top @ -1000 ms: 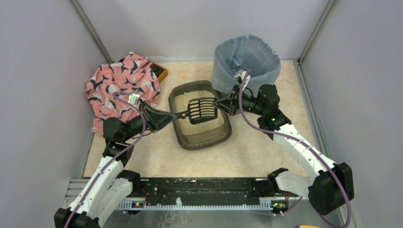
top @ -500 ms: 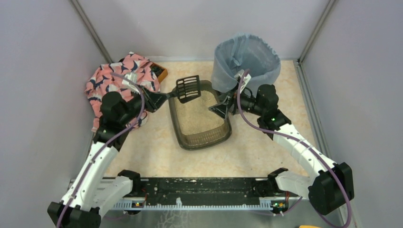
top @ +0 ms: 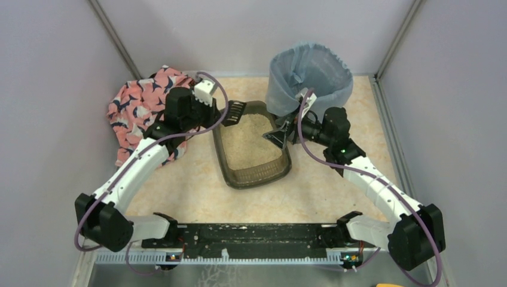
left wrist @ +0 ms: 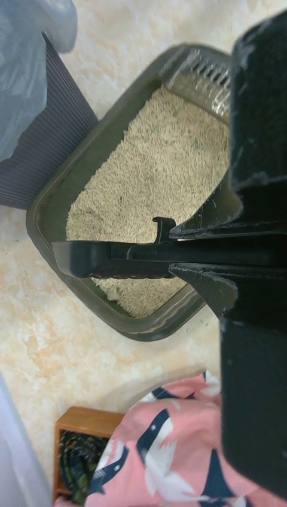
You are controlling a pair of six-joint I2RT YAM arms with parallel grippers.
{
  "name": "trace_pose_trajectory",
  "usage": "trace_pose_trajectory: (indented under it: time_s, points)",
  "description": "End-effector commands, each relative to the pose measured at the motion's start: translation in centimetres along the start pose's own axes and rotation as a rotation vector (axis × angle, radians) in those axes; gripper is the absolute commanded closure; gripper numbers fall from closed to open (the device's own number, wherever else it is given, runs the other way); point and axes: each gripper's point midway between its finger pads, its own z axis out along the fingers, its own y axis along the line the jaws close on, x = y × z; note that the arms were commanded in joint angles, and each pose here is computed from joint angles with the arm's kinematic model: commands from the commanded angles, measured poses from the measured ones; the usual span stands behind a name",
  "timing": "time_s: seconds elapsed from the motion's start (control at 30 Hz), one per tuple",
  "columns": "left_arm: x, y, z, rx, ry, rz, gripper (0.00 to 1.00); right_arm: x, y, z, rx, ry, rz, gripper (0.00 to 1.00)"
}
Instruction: Clean the litter box
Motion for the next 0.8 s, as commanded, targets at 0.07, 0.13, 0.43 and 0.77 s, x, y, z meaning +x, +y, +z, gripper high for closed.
trace_pose_trajectory:
  time_s: [0.07,0.13,0.43,0.77]
  points:
    - [-1.4,1.7,2.0,-0.104,-0.005,0.315,1.0,-0.4,0.6,0.3,-0.052,-0.042,-0.027,0.12]
    - [-1.0,1.9,2.6,-0.147,0.028,0.39,1.0,-0.3,0.8,0.2,-0.056,-0.045,-0.026,0.12]
    - [2.2,-1.8,4.4,-0.168,0.082,0.636,1.0,0.4,1.4,0.0,-0.091,-0.046,-0.014,0.12]
    - [5.3,-3.3,4.9,-0.303,0.137,0.879,1.0,0.7,1.4,-0.1,-0.097,-0.049,-0.012,0.13]
